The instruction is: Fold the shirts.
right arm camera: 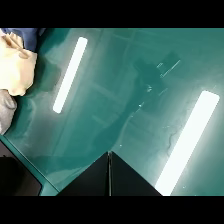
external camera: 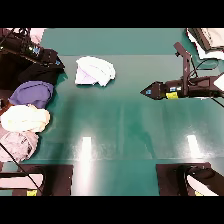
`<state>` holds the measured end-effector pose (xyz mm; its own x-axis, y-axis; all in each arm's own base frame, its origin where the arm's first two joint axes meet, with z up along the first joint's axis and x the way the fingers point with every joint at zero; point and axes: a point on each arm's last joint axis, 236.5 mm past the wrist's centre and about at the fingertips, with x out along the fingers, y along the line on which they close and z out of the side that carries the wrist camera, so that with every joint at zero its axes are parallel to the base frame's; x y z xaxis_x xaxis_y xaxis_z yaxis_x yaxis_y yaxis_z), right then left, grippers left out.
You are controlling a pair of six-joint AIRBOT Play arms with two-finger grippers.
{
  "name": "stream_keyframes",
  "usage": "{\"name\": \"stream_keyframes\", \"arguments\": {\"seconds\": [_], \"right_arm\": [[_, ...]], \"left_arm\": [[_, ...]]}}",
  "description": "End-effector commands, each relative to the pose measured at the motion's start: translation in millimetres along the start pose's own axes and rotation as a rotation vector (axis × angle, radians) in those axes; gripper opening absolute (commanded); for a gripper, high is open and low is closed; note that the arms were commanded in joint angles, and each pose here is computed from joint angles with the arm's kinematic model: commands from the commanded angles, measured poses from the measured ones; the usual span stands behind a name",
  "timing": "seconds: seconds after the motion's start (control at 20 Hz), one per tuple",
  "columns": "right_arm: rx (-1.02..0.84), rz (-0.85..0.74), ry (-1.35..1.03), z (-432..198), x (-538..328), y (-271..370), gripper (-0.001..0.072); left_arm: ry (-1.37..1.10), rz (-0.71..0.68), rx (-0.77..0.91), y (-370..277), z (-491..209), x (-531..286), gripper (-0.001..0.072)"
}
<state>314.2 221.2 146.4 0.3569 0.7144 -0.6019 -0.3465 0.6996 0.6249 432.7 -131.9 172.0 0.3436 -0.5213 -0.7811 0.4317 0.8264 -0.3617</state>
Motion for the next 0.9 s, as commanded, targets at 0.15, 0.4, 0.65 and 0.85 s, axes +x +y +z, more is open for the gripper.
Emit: {"name": "stream_keyframes", "arguments": {"seconds": [0.15,0.4,0.65,0.85], "right_arm": [[0.005,-0.001,0.007,-2,2,-2,0.0016],[0.005,-0.001,0.007,-2,2,-2,0.0015],[0.005,-0.002,0.001,0,2,-2,0.0016],[0.006,-0.002,-0.007,2,2,-2,0.0016]], "left_arm": [[0.001,-0.001,-0.001,0,0,0,0.0031],[0.0,-0.001,-0.001,0,0,0,0.0032],[-0.008,0.0,-0.001,0,2,0,0.0031],[-0.073,-0.016,-0.012,-3,17,0,0.0031]]}}
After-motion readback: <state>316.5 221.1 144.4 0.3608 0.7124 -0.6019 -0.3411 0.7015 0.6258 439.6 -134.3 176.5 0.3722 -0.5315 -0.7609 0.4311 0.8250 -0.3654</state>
